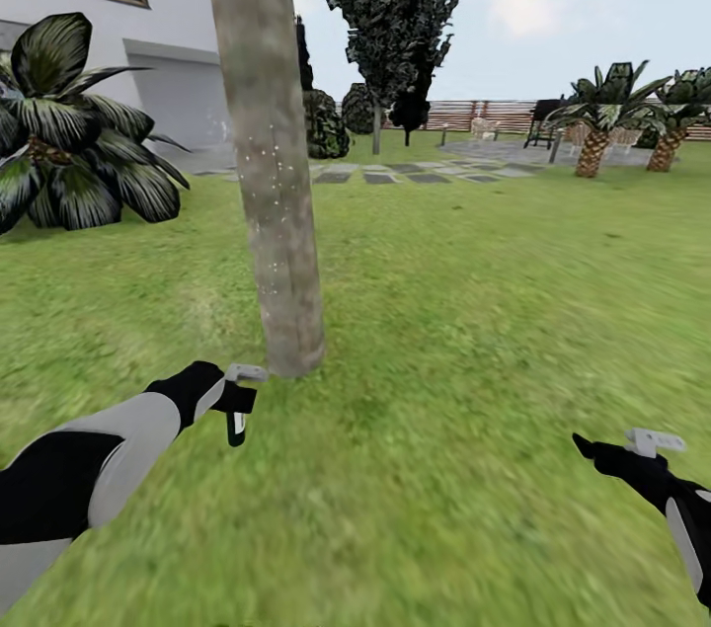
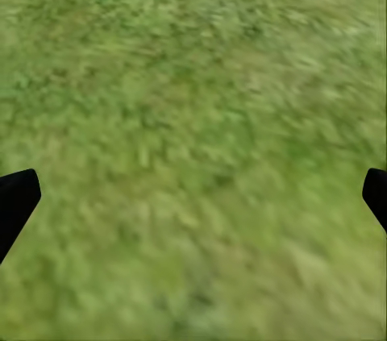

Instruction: In the garden, pick up the pesticide atomizer on the floor and spray pesticide onto both trees until each tree trunk is fully covered.

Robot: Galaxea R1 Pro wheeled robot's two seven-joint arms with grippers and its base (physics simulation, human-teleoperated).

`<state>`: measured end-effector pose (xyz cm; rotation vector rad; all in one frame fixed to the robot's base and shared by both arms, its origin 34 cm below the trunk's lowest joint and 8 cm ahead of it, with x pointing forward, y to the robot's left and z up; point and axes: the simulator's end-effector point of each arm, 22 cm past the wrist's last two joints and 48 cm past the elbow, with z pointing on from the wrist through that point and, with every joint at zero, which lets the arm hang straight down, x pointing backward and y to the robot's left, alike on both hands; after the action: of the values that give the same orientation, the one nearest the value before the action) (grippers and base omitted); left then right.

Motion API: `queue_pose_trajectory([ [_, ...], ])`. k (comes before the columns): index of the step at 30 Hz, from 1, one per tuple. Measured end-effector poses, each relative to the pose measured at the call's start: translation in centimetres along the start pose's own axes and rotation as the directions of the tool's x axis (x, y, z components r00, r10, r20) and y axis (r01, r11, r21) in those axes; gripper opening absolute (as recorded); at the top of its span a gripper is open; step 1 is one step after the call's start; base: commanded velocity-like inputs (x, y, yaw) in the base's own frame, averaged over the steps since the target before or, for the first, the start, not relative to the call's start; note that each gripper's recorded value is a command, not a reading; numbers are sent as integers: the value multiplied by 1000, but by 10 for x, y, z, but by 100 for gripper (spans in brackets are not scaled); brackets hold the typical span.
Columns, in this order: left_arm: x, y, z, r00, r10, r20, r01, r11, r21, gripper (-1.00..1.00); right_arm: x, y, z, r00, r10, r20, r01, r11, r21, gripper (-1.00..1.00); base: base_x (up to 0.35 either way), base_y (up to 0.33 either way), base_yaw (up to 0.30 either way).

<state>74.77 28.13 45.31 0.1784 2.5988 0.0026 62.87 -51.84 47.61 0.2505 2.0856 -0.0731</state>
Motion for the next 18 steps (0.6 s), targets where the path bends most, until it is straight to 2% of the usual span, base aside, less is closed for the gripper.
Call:
queue_pose_trajectory([
  [5, 0, 0, 0, 1000, -1, 0, 1, 1000, 0, -100, 0, 0, 0, 1000, 0, 0, 0, 1000, 0, 100, 15, -322, 254],
  [18, 0, 0, 0, 1000, -1, 0, 1, 1000, 0, -100, 0, 0, 0, 1000, 0, 0, 0, 1000, 0, 100, 111, -322, 254],
])
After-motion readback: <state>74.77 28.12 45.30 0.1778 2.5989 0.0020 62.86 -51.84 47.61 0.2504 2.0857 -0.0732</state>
